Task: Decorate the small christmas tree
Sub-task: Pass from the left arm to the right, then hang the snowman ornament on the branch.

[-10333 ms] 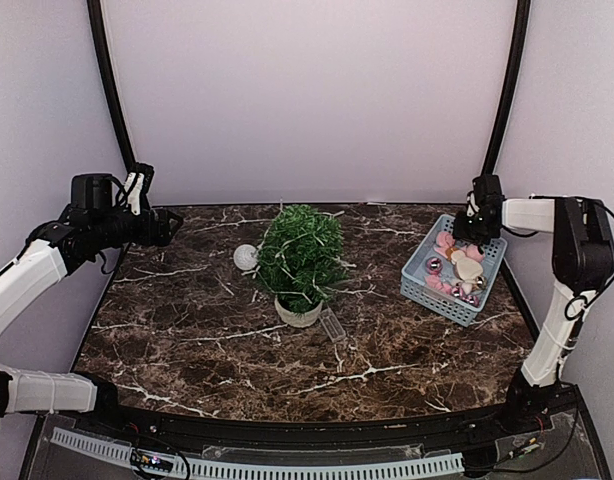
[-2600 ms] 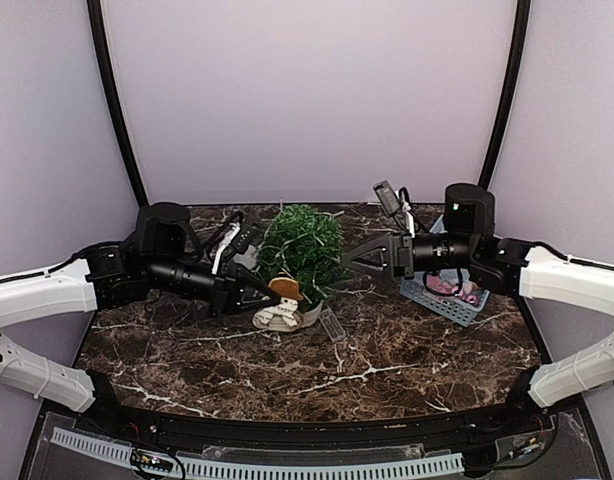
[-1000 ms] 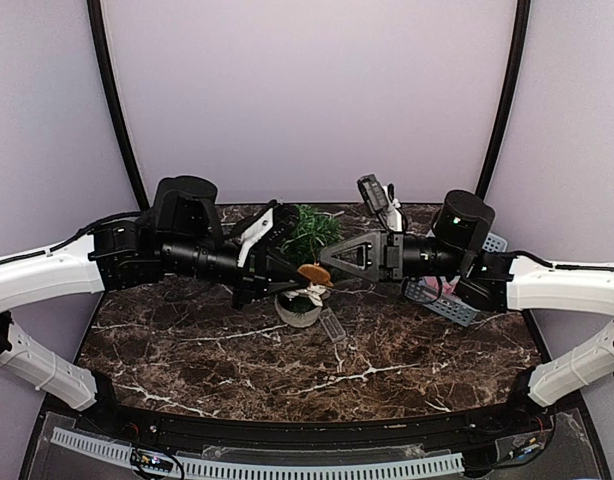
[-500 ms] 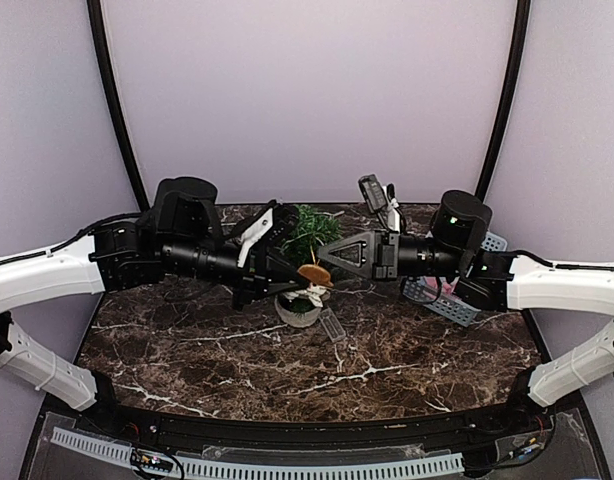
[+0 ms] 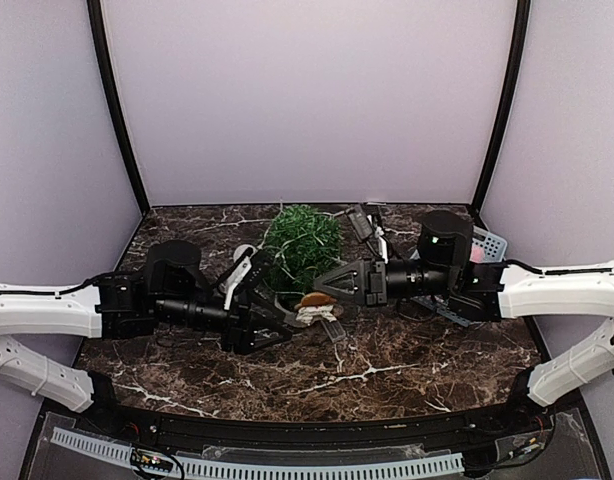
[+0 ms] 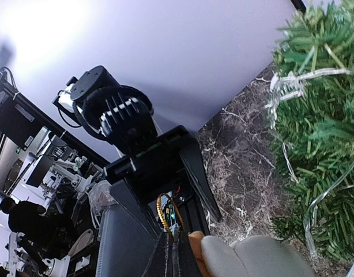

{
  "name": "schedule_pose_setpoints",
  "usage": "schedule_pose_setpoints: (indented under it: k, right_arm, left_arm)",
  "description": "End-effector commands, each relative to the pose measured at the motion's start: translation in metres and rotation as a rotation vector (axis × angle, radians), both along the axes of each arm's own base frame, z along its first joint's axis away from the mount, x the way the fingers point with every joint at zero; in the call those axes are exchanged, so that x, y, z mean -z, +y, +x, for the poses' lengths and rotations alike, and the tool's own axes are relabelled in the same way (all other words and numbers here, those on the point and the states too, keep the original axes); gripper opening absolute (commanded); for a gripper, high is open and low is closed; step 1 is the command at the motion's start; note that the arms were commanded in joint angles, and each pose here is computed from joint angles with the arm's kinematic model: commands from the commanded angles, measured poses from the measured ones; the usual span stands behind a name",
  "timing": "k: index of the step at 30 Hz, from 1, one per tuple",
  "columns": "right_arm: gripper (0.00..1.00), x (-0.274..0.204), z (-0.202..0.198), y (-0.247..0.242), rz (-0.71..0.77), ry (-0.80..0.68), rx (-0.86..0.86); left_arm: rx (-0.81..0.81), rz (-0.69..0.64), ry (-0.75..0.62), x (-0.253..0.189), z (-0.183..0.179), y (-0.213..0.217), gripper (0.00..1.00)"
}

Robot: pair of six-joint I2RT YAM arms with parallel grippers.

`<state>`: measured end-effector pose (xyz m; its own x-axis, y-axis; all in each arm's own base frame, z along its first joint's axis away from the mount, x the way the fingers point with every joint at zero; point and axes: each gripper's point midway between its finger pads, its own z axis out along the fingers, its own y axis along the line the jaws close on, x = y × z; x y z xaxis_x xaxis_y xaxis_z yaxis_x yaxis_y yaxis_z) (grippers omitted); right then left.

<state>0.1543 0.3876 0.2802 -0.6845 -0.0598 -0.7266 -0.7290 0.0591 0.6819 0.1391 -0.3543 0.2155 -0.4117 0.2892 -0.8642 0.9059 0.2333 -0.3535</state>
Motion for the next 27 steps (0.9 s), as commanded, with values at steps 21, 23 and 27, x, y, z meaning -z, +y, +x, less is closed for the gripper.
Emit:
schedule_pose_setpoints:
  k: [21,23,27]
  right_arm:
    - [0.0,0.059,0.01,0.036,-0.129,0.029,0.088]
    - [0.0,0.051,0.012,0.034,-0.144,0.016,0.102]
    - [0.0,0.031,0.019,0.027,-0.162,-0.025,0.136]
  left_arm:
    - [-0.28,-0.181,0.174,-0.021,0.04,0.038,0.49]
    - [-0.27,-0.187,0.171,-0.023,0.042,0.035,0.49]
    - [-0.264,-0.185,0.155,-0.027,0.048,0.033,0.49]
